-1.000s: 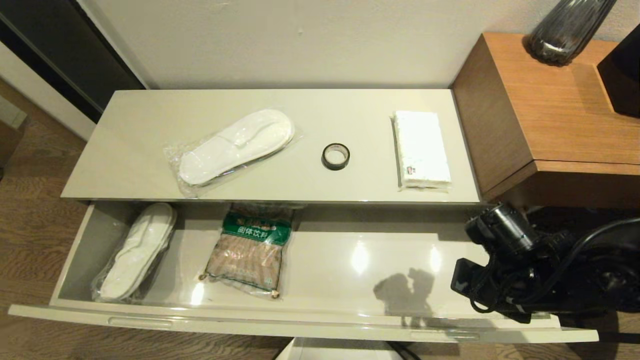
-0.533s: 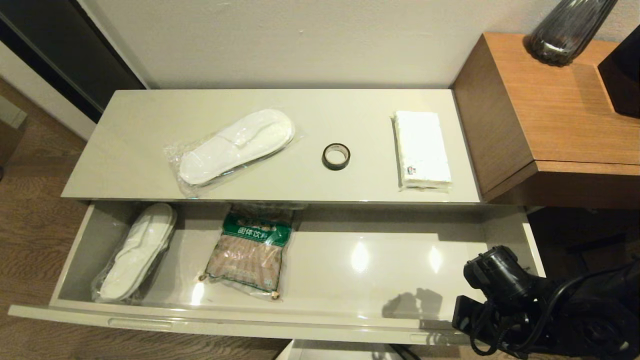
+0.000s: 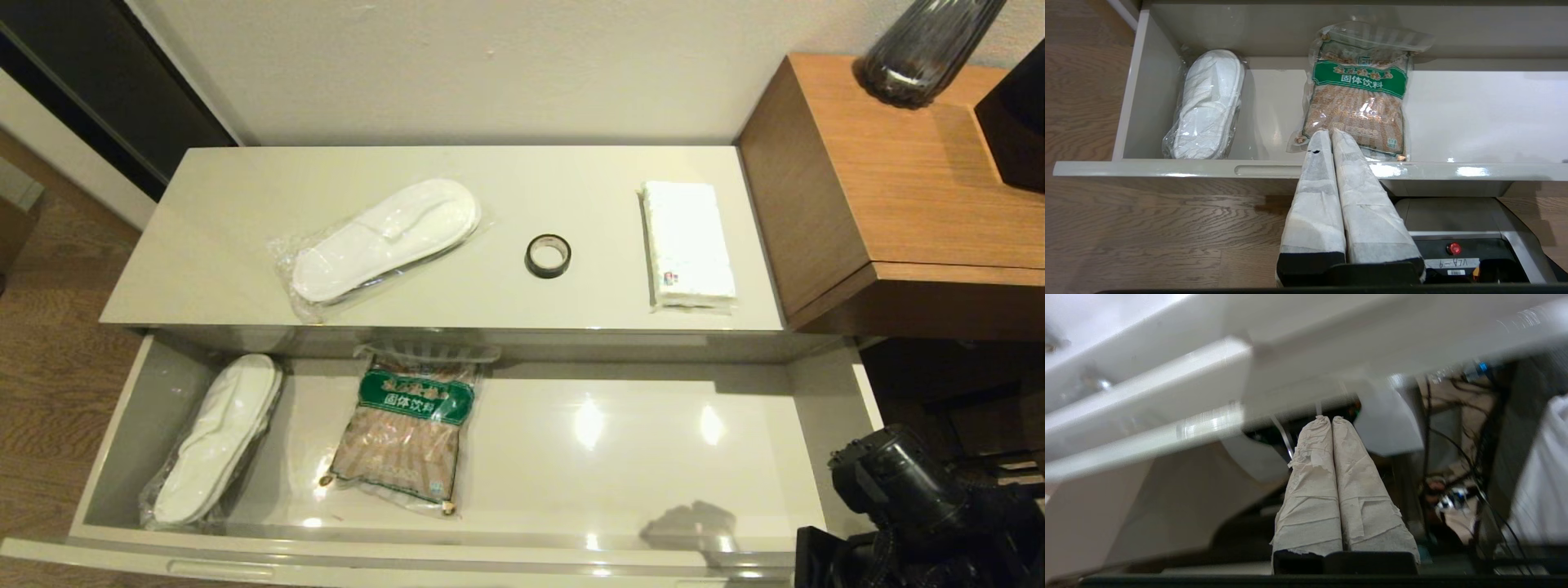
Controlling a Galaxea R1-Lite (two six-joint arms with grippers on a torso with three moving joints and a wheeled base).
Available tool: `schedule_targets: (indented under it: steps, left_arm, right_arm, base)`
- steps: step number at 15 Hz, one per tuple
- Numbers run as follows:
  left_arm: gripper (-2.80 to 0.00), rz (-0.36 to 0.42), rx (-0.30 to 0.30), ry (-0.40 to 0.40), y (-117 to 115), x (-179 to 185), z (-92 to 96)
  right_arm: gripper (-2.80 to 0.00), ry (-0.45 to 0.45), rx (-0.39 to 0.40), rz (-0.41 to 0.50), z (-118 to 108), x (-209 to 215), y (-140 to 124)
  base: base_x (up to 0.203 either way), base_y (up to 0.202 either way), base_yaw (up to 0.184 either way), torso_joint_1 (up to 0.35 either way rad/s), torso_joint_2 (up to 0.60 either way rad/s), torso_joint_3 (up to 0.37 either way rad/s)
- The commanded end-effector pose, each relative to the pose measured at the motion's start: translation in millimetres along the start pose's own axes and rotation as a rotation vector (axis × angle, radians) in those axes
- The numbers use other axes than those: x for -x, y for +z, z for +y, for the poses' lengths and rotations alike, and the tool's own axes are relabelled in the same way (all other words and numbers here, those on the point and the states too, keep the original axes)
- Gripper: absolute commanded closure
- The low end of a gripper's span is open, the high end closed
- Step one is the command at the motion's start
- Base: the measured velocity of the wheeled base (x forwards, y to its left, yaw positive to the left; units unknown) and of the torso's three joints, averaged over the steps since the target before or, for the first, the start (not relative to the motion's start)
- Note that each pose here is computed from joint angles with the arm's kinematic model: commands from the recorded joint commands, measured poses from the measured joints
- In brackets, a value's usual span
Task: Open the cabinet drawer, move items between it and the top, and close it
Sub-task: Open the drawer, then pick up the tissue on the table
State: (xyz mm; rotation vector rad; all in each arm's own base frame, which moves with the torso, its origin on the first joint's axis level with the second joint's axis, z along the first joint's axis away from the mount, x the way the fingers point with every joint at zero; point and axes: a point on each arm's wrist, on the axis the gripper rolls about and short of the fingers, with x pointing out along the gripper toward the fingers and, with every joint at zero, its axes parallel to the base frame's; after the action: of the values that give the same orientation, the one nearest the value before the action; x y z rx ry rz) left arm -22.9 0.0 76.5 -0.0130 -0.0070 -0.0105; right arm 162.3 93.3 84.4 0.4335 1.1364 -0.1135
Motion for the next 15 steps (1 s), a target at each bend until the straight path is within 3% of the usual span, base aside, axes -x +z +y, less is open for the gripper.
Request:
schedule_targets:
  steps: [1,5,9,12,15]
  left_arm:
    - [0.00,-0.001,0.001,0.000,0.0,0.0,0.0]
    - [0.00,-0.001,0.001,0.000,0.0,0.0,0.0]
    - [0.00,0.000,0.001,0.000,-0.2,-0.1,0.0]
    - [0.00,0.000,0.001,0.000,-0.3,-0.1,0.0]
    - [0.00,-0.001,0.001,0.000,0.0,0.0,0.0]
  right_arm:
    - [0.00,0.070,-0.008,-0.056,4.0,37.2,7.8]
    - [0.00,0.122,0.036,-0.130,42.3,95.6,47.7]
    - [0.00,0.174,0.097,-0.420,114.8,157.6,121.1]
    - [0.00,0.046,0.171,-0.556,159.5,135.9,167.7]
    - [0.00,-0.132,0.225,-0.633,174.2,86.4,192.0]
  base:
    - [0.000,0.000,0.000,0.000,0.00,0.000]
    - [0.000,0.000,0.000,0.000,0.00,0.000]
    - [0.000,0.000,0.000,0.000,0.00,0.000]
    - [0.000,0.000,0.000,0.000,0.00,0.000]
    - [0.000,0.000,0.000,0.000,0.00,0.000]
